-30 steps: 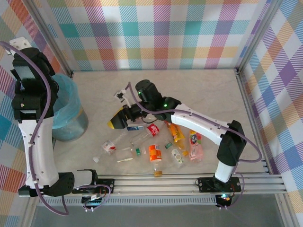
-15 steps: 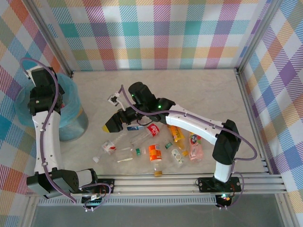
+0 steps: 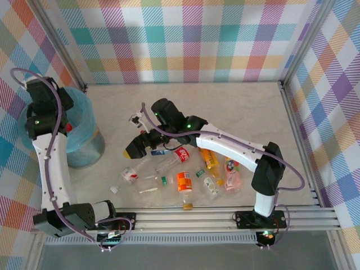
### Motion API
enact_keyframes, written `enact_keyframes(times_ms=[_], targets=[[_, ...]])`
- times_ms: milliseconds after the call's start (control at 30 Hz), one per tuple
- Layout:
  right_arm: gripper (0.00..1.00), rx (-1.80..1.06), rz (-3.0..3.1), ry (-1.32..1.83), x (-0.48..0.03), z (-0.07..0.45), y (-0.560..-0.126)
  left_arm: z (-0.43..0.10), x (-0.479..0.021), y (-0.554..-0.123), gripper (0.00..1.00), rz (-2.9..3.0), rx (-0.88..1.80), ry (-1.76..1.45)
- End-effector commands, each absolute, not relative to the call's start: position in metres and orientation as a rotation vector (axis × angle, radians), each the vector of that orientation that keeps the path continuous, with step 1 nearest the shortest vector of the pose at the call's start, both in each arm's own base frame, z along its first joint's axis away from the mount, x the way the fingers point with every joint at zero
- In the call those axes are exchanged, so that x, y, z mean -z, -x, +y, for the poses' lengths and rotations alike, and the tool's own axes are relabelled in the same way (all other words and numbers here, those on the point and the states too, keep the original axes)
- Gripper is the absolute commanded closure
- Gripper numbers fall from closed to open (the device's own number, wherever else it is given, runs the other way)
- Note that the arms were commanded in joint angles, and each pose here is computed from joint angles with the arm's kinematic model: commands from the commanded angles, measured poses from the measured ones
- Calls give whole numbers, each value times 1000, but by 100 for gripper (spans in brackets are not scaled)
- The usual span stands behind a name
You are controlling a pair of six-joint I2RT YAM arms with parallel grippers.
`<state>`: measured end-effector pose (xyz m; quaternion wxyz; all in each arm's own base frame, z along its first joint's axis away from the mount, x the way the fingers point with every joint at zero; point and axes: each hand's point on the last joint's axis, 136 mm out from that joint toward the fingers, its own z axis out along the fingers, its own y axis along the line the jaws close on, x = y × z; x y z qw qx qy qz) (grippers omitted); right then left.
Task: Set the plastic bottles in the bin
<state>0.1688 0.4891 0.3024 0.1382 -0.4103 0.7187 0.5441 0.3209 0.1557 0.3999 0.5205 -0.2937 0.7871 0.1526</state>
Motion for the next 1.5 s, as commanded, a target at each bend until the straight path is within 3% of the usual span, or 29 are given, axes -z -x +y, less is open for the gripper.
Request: enact_keyframes(times_ms=[0,167,400,533,733,933,1133,1467], targets=[[5,-1470,2004,1163,-337,465,-176,134,-460,-293,29,1768,-258,652],[6,-1322,2111,987,-331,413,-211,86,-495,-281,33,1730,-92,516],[8,-1005,2301,640,-302,300,-252,2,-494,-292,36,1798,126,264],[0,-718,2390,454,-281,227,-253,-54,-479,-306,36,1852,211,110],[1,-419,2498,214,-250,151,-231,-153,-446,-323,34,1941,327,-142],[0,-291,2693,8,-194,118,-204,-250,-395,-313,31,2038,522,-358],[1,-346,2794,-133,-136,116,-189,-321,-329,-288,30,2150,726,-493],[6,-359,2841,-280,-79,113,-182,-378,-255,-253,29,2282,871,-623]])
